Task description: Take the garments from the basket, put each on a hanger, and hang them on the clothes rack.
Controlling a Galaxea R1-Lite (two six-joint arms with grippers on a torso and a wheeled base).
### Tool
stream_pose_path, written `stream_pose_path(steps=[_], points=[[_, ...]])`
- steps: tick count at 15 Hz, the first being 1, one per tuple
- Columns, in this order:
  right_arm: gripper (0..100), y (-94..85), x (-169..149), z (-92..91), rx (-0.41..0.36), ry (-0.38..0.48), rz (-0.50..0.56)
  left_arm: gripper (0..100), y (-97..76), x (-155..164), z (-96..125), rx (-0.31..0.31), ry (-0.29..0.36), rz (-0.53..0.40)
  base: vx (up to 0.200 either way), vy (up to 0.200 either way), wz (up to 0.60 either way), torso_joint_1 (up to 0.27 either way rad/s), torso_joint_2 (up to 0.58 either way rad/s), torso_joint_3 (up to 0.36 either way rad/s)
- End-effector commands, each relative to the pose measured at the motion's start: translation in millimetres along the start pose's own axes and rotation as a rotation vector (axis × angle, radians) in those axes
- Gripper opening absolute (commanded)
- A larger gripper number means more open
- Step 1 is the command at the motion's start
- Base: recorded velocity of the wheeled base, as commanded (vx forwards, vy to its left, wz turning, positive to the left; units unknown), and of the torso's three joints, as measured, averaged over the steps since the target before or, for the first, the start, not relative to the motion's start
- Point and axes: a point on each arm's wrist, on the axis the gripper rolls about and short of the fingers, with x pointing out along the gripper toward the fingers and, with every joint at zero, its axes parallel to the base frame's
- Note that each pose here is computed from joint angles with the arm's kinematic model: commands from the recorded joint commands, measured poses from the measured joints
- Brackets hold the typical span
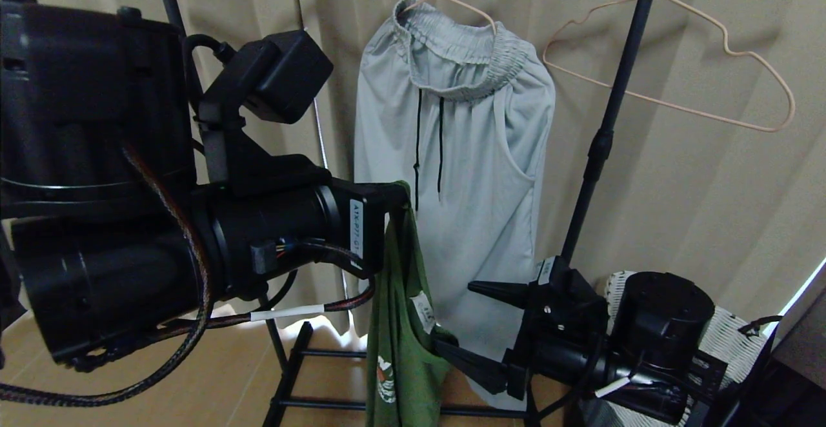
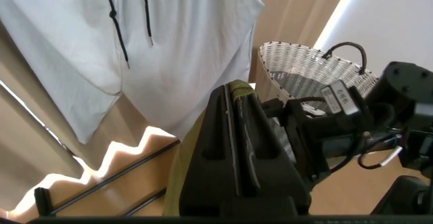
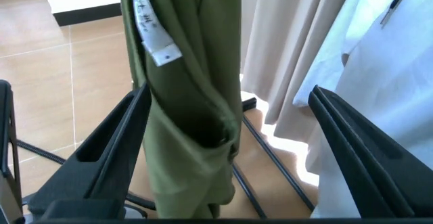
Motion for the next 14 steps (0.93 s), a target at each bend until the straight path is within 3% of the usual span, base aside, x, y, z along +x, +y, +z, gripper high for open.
stream_pose_path(steps=[1, 6, 9, 10, 12, 14], points=[[100, -1.2, 3, -3.4, 0.003, 0.009, 0.000, 0, -0.7, -3, 2, -0.001, -0.011, -0.004, 0.000, 0.000, 0.00, 0.000, 0.00, 0.000], [100, -1.8, 5, -12.0, 0.015, 0.041, -0.004, 0, -0.3, -11, 9, -0.006, -0.042, -0.009, 0.000, 0.000, 0.00, 0.000, 0.00, 0.000], [100, -6.6, -6, -19.6, 0.029, 0.079, -0.050, 0, 0.4, -22, 21, -0.014, -0.110, -0.018, 0.000, 0.000, 0.00, 0.000, 0.00, 0.000], [0, -8.3, -10, -21.7, 0.035, 0.091, -0.064, 0, 0.7, -25, 22, -0.010, -0.117, -0.019, 0.000, 0.000, 0.00, 0.000, 0.00, 0.000], [0, -10.4, -16, -21.9, 0.036, 0.095, -0.080, 0, 1.3, -28, 23, -0.010, -0.125, -0.018, 0.000, 0.000, 0.00, 0.000, 0.00, 0.000], [0, -12.0, -28, -6.7, 0.006, 0.025, -0.118, 0, 5.2, -25, 14, 0.015, -0.090, 0.002, 0.000, 0.000, 0.00, 0.000, 0.00, 0.000]])
